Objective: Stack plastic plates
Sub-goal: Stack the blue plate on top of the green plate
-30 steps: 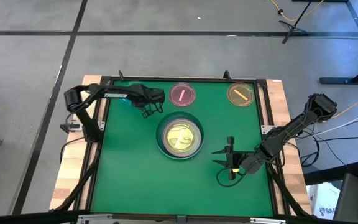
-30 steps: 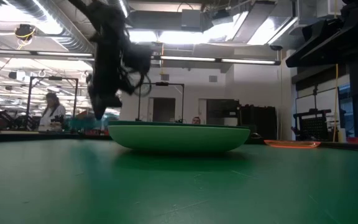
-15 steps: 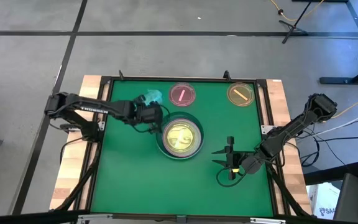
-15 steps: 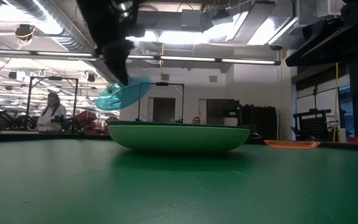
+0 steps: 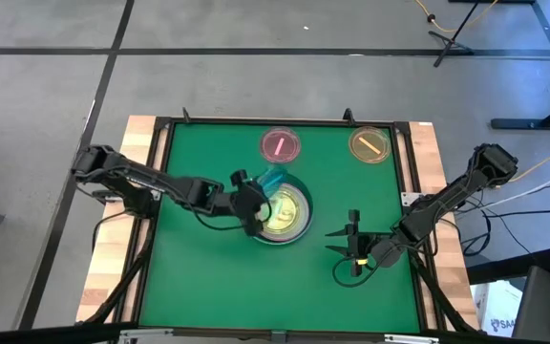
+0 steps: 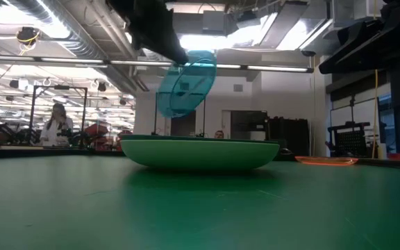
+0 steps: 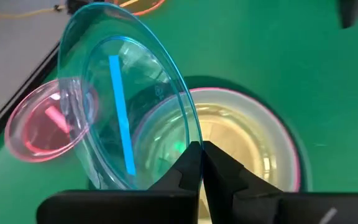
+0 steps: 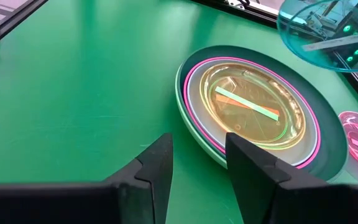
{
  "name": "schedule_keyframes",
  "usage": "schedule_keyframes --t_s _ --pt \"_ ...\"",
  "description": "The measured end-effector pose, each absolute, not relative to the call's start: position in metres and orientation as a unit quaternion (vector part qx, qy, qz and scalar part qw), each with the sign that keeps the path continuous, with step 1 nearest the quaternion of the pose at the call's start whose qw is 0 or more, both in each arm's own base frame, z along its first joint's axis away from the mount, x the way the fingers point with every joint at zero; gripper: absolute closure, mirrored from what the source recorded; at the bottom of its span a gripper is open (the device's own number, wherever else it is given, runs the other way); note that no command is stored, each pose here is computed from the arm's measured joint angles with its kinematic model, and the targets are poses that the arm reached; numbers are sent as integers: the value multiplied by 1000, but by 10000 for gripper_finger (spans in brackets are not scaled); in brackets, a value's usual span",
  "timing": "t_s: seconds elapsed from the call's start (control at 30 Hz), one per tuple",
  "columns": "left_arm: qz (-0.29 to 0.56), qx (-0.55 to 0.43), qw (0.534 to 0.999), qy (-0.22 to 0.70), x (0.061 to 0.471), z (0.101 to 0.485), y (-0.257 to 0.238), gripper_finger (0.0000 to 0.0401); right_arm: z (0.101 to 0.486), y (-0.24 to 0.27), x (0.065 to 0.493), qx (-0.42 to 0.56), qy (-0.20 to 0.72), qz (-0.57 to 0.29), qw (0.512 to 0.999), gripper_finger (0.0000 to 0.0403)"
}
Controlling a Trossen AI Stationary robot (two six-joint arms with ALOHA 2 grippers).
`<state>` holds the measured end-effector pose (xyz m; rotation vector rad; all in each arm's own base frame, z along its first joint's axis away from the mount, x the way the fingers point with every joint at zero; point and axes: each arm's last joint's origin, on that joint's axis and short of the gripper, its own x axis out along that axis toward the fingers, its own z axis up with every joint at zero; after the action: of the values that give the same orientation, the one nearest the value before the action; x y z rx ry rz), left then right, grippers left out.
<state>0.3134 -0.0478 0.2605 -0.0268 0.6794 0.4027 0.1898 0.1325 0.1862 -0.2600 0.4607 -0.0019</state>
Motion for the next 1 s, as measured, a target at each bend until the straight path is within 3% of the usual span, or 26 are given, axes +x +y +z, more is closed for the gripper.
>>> schedule_keyframes --t_s 0.6,1.0 --pt "126 3 926 356 336 218 -87 395 186 132 190 -131 228 -1 965 263" --pt "107 -16 925 364 338 217 -84 387 186 132 190 -131 228 -1 965 263"
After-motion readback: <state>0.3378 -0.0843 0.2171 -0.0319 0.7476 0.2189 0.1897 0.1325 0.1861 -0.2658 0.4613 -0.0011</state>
